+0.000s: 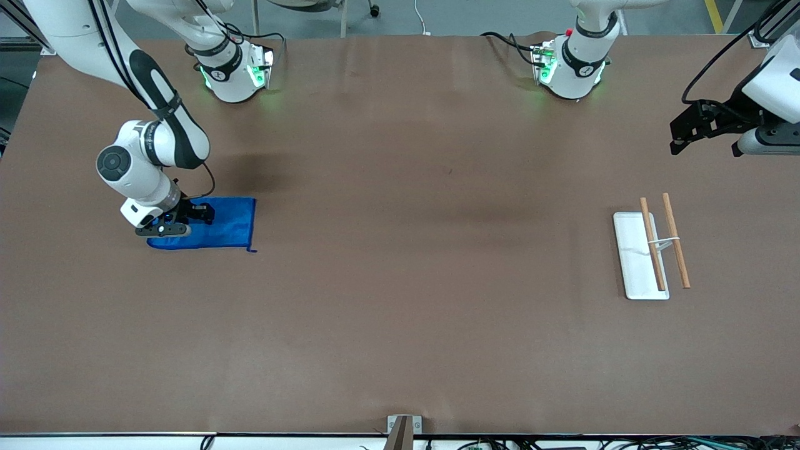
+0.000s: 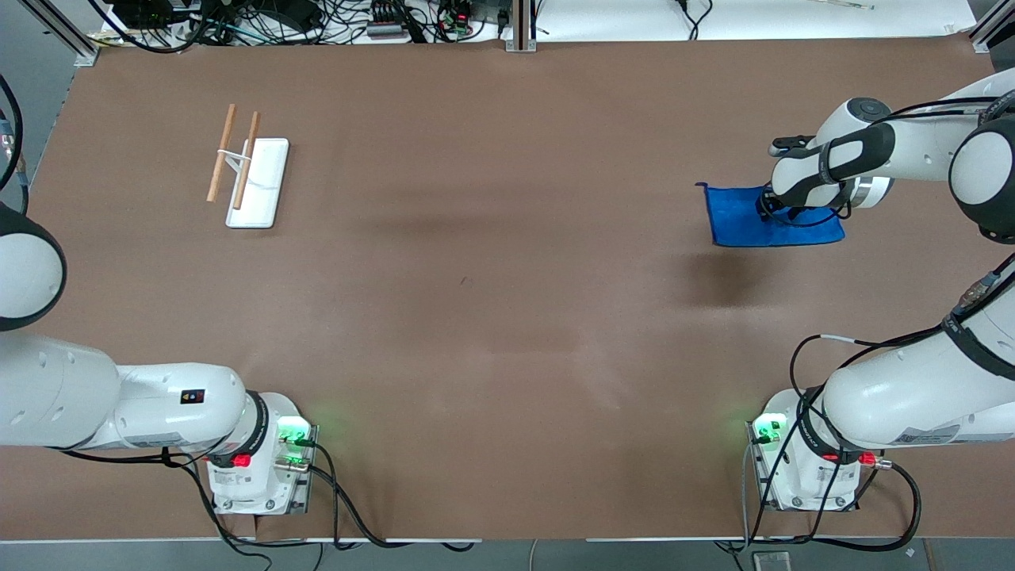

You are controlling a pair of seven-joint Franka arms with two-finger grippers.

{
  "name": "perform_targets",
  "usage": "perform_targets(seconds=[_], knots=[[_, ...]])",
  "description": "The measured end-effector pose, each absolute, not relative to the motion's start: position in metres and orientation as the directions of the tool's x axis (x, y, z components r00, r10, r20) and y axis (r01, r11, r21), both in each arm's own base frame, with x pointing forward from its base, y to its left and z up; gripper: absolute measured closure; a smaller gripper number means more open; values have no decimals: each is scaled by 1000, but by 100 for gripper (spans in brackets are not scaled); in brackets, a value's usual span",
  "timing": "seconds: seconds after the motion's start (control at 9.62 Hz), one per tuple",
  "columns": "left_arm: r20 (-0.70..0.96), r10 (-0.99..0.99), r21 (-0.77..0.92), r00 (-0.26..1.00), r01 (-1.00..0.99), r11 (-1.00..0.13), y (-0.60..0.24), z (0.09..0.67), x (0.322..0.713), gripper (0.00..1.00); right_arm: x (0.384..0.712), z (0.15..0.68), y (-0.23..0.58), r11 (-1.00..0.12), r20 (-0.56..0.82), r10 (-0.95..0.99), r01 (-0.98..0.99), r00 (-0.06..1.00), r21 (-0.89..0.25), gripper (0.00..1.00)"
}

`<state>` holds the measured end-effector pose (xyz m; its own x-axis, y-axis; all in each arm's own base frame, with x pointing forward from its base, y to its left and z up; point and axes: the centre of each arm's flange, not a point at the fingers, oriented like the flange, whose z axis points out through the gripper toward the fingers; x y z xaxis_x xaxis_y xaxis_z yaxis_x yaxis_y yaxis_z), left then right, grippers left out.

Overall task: Right arm passes towel to left arm to hang
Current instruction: 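Grasp the towel edge with the right gripper and lift it, then carry the towel toward the middle while the left gripper approaches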

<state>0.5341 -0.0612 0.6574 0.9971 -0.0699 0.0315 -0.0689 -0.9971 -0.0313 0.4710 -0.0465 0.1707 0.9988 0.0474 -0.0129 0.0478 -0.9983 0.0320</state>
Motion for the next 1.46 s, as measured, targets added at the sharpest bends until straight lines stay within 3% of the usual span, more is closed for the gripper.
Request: perform_targets(seconds=[0.21,0.31,0.62,0.94,1.25,1.46], knots=[[31,-70,-31,997,-69,-997,-61,657,534,0,471,172,-48,-999,-30,43,44,999,29,77],[31,-70,-31,997,-69,-997,-61,657,534,0,472,174,-47,-999,-53,43,44,998,25,88],[31,-70,-31,997,-69,-997,-61,657,534,0,504,216,-38,-999,-159,52,53,986,2,87],[31,-69,-31,997,-68,-997,-60,657,535,0,547,316,-16,-997,-209,72,63,975,-50,87],[31,-69,-31,997,-68,-997,-60,657,535,0,577,391,54,-975,-145,119,88,982,-205,87],[30,-70,-31,997,-69,-997,-60,657,535,0,580,412,114,-913,-104,111,61,988,-402,87]])
